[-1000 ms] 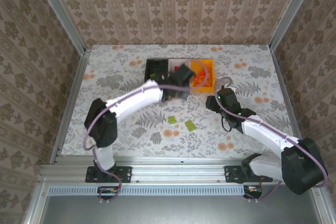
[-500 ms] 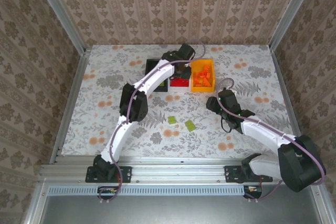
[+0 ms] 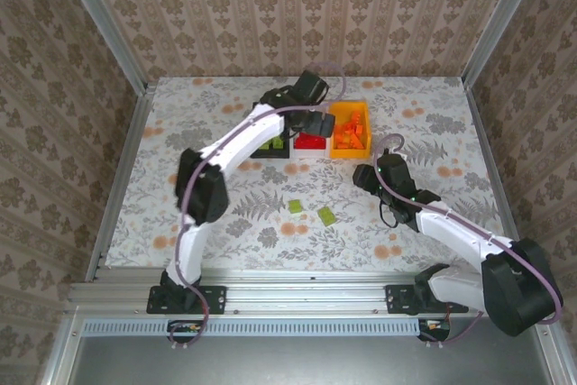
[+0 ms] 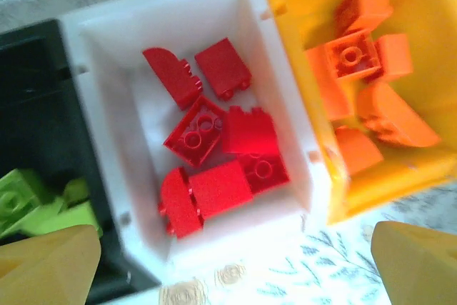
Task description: Sort the legos into containers by color
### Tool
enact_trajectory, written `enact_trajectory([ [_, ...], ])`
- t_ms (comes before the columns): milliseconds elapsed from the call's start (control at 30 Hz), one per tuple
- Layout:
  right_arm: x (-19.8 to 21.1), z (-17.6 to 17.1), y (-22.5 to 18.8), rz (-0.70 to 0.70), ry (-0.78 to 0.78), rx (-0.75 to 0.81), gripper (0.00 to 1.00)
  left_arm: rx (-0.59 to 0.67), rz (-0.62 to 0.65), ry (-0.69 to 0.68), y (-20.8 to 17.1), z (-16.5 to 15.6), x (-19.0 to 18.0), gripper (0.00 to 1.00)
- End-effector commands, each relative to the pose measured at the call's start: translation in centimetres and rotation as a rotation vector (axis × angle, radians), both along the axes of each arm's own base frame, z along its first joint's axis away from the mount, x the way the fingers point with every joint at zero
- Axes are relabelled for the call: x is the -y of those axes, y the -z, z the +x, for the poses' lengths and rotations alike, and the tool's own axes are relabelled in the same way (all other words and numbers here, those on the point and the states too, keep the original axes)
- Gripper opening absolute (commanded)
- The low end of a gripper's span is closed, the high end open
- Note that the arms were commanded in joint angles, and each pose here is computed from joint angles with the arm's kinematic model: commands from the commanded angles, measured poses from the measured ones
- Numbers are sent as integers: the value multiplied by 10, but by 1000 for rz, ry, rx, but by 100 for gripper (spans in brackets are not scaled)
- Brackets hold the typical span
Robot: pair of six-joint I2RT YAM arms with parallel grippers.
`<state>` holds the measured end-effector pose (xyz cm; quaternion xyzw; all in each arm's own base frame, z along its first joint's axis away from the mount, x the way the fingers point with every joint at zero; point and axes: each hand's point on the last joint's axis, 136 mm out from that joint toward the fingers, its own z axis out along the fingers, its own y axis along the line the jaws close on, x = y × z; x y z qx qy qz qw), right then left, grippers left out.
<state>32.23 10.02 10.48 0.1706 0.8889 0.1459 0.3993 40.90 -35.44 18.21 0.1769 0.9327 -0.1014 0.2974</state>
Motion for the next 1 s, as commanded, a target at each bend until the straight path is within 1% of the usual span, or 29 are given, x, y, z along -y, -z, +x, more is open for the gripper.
enact_trajectory([
  [0,-5,1,-2,26,-16,16,70,99,-100,-77,-26,-33,-15,100],
  [33,-5,1,-1,28,-19,12,70,58,-125,-101,-13,-48,-23,100],
  [100,-6,2,-1,32,-20,10,70,-83,-174,-169,27,-81,-37,100],
  [133,-6,2,0,31,-21,8,70,-130,-178,-205,46,-99,-44,98],
  [200,-7,2,-1,32,-27,6,70,-158,-160,-291,72,-124,-57,95],
  [233,-8,1,-2,36,-29,11,70,-164,-161,-312,81,-134,-58,93],
  [300,-8,0,-4,42,-32,18,70,-169,-156,-345,93,-146,-58,92],
  [433,-9,0,-2,44,-34,15,69,-205,-110,-371,117,-151,-52,90],
  [500,-12,0,-3,56,-47,9,69,-204,-76,-394,126,-148,-53,88],
  [533,-13,-1,-5,63,-53,13,69,-203,-74,-394,130,-146,-52,85],
  [600,-11,-3,-10,66,-51,31,69,-205,-59,-406,136,-144,-52,77],
  [700,-7,-5,-15,51,-39,49,69,-219,-36,-415,147,-144,-54,53],
  [733,-6,-6,-16,49,-39,50,69,-228,-33,-413,150,-145,-54,49],
  [833,-7,-6,-16,54,-43,53,69,-249,-21,-410,160,-149,-52,46],
  [967,-9,-6,-16,62,-49,50,69,-267,5,-406,169,-157,-56,45],
])
